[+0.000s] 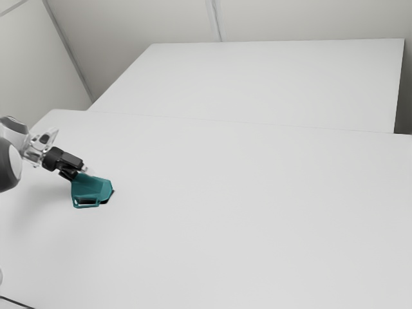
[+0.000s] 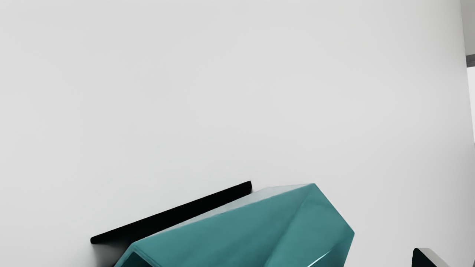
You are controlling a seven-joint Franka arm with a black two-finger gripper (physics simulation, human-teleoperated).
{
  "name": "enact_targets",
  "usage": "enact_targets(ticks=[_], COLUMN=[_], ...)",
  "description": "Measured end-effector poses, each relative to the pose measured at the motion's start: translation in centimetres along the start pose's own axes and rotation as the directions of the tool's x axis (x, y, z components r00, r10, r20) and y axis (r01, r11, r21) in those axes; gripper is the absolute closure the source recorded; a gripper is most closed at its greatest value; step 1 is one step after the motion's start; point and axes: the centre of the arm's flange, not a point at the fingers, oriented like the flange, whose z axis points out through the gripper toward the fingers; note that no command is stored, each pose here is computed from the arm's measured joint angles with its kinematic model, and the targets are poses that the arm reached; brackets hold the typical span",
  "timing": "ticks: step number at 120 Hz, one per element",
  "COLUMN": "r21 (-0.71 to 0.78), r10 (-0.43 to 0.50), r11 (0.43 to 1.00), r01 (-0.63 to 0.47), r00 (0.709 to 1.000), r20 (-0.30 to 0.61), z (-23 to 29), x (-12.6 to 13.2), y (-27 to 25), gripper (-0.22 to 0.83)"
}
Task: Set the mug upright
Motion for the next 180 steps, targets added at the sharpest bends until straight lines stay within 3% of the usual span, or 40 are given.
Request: enact_targets(ticks=[52,91,135,180], r21=[-0.005,-0.004,0.01,0.002], r10=[-0.006,-0.007,0.008,0.126], r11=[1.0,1.0,1.0,0.992], r01=[0.006,0.007,-0.008,-0.126], r00=[1.0,1.0,1.0,0.991], r20=[0.008,0.0,-0.012,-0.048], z=[1.9,2.1,1.7,1.5], x=[0.0,0.3,0.9,5.4], y=[0.6,0.8,1.8,9.3], gripper=[0.01,0.39,0.69,0.75])
